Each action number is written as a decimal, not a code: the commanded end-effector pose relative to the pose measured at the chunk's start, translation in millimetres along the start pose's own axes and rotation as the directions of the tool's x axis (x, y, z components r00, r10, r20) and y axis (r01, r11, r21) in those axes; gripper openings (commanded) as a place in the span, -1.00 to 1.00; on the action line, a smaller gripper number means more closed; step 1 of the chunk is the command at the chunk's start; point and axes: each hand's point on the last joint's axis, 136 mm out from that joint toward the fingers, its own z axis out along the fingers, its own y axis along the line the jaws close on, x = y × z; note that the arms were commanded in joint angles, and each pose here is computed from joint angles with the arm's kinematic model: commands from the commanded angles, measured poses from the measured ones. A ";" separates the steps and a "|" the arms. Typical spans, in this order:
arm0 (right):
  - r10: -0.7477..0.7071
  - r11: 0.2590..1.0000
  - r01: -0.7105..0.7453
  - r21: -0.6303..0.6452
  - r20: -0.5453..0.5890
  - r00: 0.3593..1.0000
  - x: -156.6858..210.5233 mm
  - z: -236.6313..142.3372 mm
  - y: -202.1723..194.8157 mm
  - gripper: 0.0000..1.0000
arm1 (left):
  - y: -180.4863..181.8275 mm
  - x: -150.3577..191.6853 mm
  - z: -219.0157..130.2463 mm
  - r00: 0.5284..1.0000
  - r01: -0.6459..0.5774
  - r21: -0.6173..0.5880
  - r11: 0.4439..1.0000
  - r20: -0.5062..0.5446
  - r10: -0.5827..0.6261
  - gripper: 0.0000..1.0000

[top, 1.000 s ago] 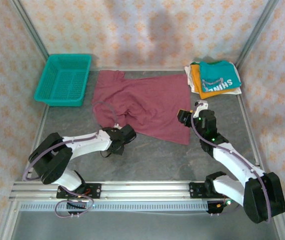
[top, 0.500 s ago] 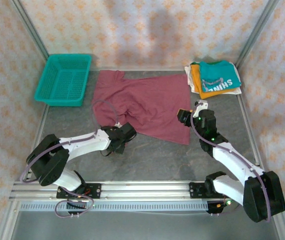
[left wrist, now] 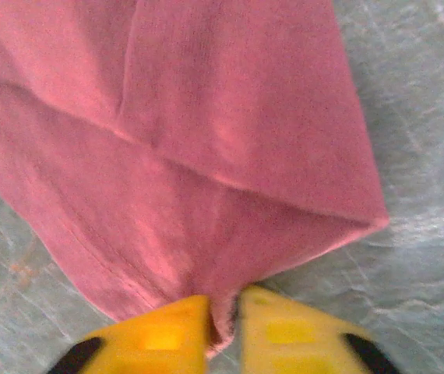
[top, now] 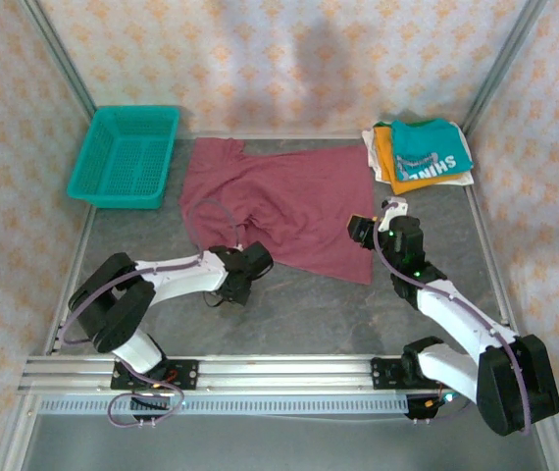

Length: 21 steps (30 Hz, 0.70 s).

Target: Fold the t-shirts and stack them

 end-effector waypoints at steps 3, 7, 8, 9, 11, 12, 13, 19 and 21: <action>0.017 1.000 -0.017 0.025 -0.003 1.000 5.0 -2.8 -5.7 0.24 | 25.8 -11.9 -9.2 0.999 0.035 -0.127 0.991 0.040 -0.031 -1.00; 0.072 0.993 -0.065 0.102 -0.072 0.995 20.4 -6.4 -18.8 0.24 | 31.5 -23.0 -31.9 0.988 0.114 -0.071 0.991 0.112 -0.106 -1.00; 0.086 0.990 -0.075 0.117 -0.091 0.992 24.7 -7.7 -21.4 0.24 | 32.5 -25.1 -37.7 0.982 0.145 -0.035 0.989 0.125 -0.140 -1.00; 0.104 0.987 -0.089 0.137 -0.108 0.989 28.6 -9.2 -24.5 0.23 | 34.3 -27.4 -43.0 0.975 0.177 0.000 0.984 0.134 -0.175 -1.00; 0.150 0.971 -0.121 0.206 -0.132 0.980 35.3 -13.9 -35.1 0.24 | 42.9 -30.0 -53.5 0.955 0.253 0.067 0.965 0.145 -0.260 -1.00; 0.174 0.959 -0.134 0.251 -0.144 0.974 39.1 -17.2 -41.8 0.24 | 48.8 -31.2 -59.2 0.939 0.296 0.106 0.949 0.148 -0.309 -1.00; 0.198 0.943 -0.143 0.301 -0.159 0.967 44.6 -21.0 -49.9 0.24 | 53.1 -32.3 -64.3 0.922 0.338 0.158 0.928 0.144 -0.360 -1.00; 0.237 0.891 -0.084 0.447 -0.299 0.924 76.3 -34.7 -72.3 0.20 | 72.2 -35.3 -85.3 0.791 0.539 0.419 0.730 0.046 -0.610 -1.00; 0.240 0.877 -0.056 0.478 -0.334 0.912 83.8 -35.9 -78.0 0.20 | 72.6 -37.2 -90.6 0.748 0.583 0.491 0.647 -0.013 -0.664 -1.00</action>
